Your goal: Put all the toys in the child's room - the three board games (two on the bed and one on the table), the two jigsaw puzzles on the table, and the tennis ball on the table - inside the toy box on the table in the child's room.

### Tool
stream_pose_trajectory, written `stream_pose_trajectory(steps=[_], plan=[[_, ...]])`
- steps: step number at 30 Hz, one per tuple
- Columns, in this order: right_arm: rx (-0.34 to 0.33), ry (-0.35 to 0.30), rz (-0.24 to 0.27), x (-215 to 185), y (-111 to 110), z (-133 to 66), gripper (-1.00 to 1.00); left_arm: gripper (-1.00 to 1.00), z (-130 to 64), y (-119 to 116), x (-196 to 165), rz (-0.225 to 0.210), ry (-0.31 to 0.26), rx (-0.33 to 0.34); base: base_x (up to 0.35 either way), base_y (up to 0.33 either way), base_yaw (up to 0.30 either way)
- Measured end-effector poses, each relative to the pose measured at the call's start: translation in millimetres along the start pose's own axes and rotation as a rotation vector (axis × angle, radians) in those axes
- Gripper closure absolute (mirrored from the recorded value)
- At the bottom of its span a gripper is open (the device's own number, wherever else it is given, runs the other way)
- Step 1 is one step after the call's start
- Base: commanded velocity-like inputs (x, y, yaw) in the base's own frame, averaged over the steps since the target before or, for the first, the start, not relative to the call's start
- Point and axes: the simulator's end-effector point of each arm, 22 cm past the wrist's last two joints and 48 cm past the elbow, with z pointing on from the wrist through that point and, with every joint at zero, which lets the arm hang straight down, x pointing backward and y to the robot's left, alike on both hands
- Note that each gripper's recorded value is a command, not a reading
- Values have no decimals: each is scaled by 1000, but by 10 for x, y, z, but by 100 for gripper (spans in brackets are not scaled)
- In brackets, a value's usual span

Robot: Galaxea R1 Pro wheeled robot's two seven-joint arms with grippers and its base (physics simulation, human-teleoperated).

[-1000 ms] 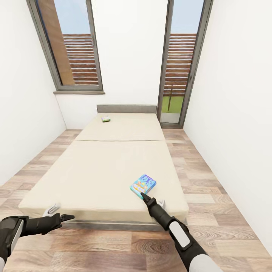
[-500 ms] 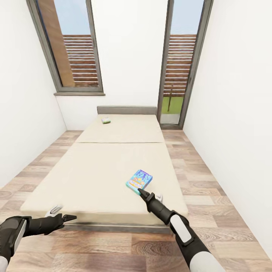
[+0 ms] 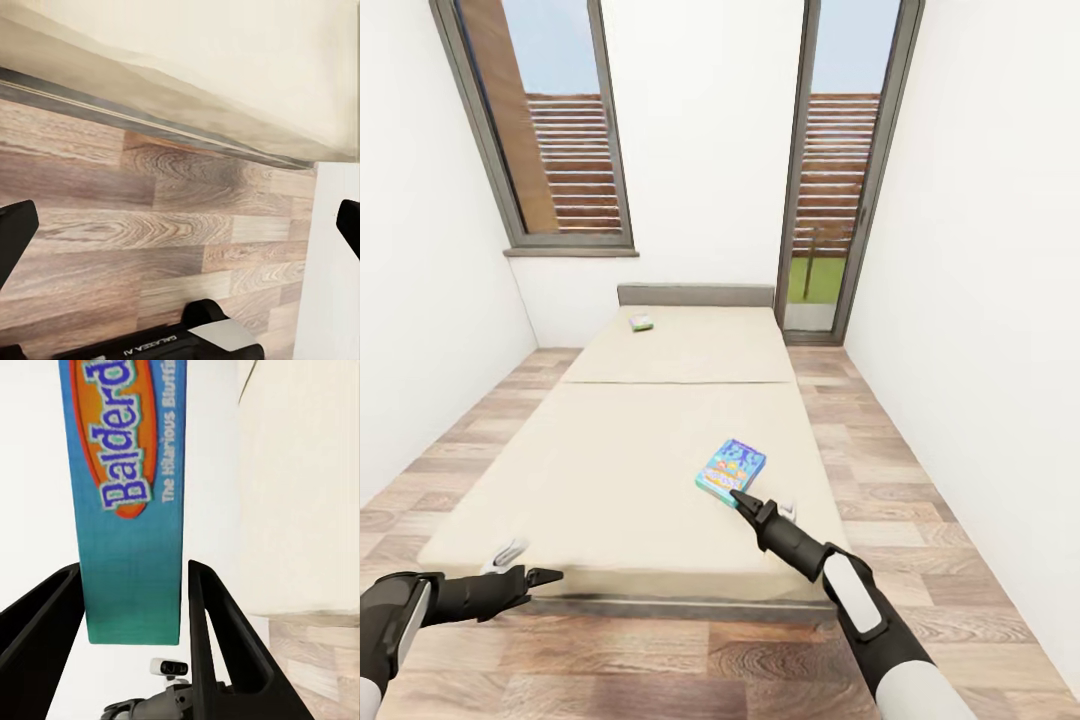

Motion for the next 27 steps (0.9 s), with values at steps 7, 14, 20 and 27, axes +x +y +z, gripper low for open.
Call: stream_pose_trajectory(steps=[7,14,20,27], plan=[[-5,-3,-8,-43,156,-2,100,-100,-115,-70,-60,1,-4,1,0,0,0],[-2,-1,-10,-56,271,-3,100,-100,-195,-153,-93,3,-2,1,0,0,0],[-4,-3,-8,-75,370,-9,100,-100,-265,-219,-117,4,0,1,0,0,0],[-5,-7,-8,-97,489,-12,100,-100,-349,-292,-150,4,0,0,0,0,0]])
